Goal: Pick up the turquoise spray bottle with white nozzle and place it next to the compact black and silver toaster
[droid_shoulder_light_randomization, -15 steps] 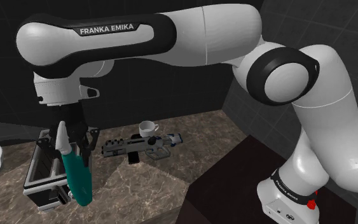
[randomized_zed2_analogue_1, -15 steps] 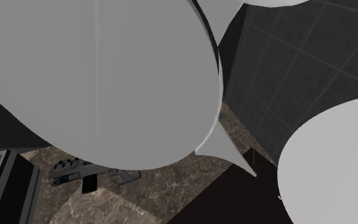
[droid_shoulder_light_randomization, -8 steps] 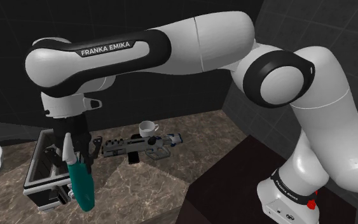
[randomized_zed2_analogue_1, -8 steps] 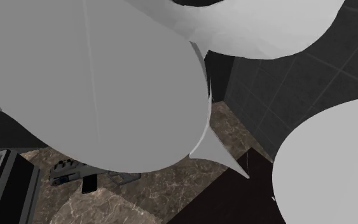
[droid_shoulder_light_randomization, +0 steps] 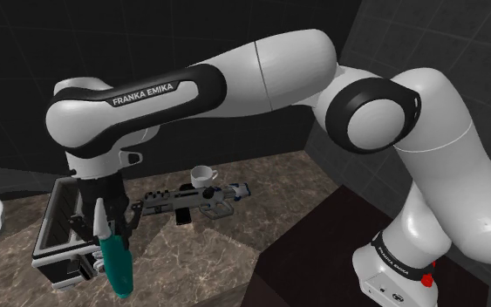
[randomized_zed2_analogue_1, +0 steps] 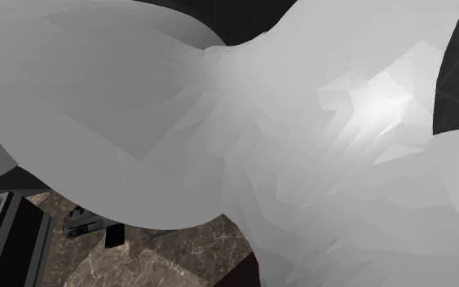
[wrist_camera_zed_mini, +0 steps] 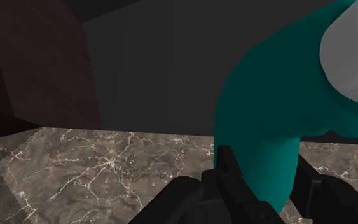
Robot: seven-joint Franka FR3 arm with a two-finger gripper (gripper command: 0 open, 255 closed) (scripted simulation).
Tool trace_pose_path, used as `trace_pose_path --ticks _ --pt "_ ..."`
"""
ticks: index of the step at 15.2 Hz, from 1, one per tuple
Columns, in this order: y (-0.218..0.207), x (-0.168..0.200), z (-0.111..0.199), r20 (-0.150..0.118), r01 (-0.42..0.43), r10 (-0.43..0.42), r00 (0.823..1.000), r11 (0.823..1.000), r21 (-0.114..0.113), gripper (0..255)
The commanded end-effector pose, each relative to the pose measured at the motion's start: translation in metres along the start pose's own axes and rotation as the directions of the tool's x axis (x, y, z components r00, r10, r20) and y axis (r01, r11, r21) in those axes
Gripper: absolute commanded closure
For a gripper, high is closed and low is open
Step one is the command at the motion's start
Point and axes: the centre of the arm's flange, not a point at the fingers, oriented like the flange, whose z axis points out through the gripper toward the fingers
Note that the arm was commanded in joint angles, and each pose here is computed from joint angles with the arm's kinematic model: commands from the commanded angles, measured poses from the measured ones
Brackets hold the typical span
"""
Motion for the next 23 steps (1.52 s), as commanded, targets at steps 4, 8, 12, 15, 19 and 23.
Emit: trace_pose_path --ticks 4,8,12,15,19,23 --pt "0.000 0.013 0.022 0.000 0.000 0.000 1.000 1.000 0.001 255" --pt "0.000 0.024 0.041 0.000 0.000 0.000 1.000 1.000 0.001 255" --pt "0.000 0.034 0.059 0.000 0.000 0.000 1.000 1.000 0.001 255" --pt "0.000 0.042 0.073 0.000 0.000 0.000 1.000 1.000 0.001 255" --pt "0.000 0.052 0.091 0.000 0.000 0.000 1.000 1.000 0.001 255" --pt "-0.001 0.063 0.110 0.000 0.000 0.000 1.000 1.000 0.001 255"
